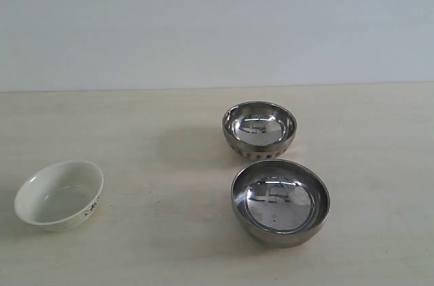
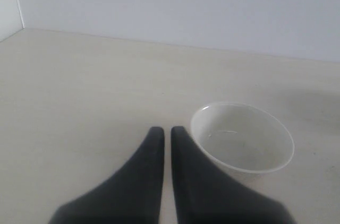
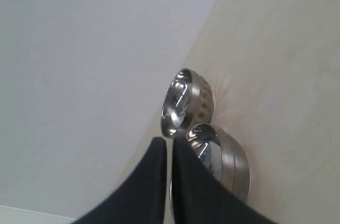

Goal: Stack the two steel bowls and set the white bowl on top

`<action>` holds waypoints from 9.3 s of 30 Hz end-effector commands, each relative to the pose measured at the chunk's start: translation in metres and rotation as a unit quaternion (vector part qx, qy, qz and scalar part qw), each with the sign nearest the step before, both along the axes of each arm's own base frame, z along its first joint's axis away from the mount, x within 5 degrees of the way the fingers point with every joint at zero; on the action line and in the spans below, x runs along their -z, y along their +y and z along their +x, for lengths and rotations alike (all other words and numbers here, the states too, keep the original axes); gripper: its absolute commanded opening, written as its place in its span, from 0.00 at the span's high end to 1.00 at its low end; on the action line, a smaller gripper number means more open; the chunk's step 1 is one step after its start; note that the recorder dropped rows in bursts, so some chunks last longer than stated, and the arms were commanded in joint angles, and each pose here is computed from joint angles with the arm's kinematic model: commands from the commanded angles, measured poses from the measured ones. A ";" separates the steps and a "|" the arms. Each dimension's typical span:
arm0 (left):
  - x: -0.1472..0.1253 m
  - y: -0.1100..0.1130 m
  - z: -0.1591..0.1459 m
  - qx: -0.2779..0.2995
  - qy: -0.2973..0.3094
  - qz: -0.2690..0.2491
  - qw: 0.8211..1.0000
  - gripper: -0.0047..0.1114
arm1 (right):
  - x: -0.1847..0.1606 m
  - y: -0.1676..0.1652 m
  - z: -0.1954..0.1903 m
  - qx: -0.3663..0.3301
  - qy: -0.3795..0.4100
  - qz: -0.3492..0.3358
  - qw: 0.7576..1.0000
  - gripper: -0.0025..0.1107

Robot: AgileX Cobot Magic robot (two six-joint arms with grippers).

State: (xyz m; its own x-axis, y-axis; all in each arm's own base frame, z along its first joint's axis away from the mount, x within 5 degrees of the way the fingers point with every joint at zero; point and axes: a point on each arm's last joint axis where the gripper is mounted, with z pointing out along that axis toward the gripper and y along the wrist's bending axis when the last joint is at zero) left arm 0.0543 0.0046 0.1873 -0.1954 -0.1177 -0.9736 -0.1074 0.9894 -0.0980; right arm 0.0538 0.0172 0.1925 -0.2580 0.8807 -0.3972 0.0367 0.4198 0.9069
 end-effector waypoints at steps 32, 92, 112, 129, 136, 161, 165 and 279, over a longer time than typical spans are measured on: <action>0.001 0.000 0.000 -0.002 0.003 -0.002 1.000 0.92 | -0.183 0.028 0.105 -0.241 0.008 -0.407 0.881 0.98; 0.001 0.000 0.000 -0.002 0.003 -0.001 1.000 0.92 | 0.039 0.123 0.263 -0.358 0.352 -0.465 0.729 0.98; 0.001 0.000 0.000 -0.002 0.004 -0.001 1.000 0.92 | -0.039 0.194 0.244 -0.405 0.250 -0.471 0.742 0.98; 0.002 0.000 0.000 -0.002 0.005 -0.001 1.000 0.92 | 0.005 0.233 0.251 -0.423 0.264 -0.430 0.753 0.98; 0.002 0.000 0.000 -0.002 0.005 -0.001 1.000 0.92 | 0.028 0.237 0.255 -0.427 0.277 -0.435 0.743 0.98; 0.002 0.000 0.000 -0.002 0.005 -0.001 1.000 0.92 | -0.030 0.210 0.260 -0.373 0.247 -0.488 0.749 0.51; 0.002 0.000 0.000 -0.002 0.005 -0.001 1.000 0.92 | -0.058 0.176 0.273 -0.332 0.258 -0.487 0.765 0.51; 0.002 0.000 0.000 -0.002 0.006 -0.001 1.000 0.92 | 0.006 0.237 0.247 -0.431 0.238 -0.458 0.740 0.59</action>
State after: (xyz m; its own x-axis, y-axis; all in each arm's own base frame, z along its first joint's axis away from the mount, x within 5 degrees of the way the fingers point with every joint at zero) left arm 0.0541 0.0046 0.1863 -0.2062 -0.1186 -0.9713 -0.1083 0.9893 -0.0978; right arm 0.3018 0.2546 0.1862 -0.8778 -0.2530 -0.4067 -0.3595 0.9091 0.2103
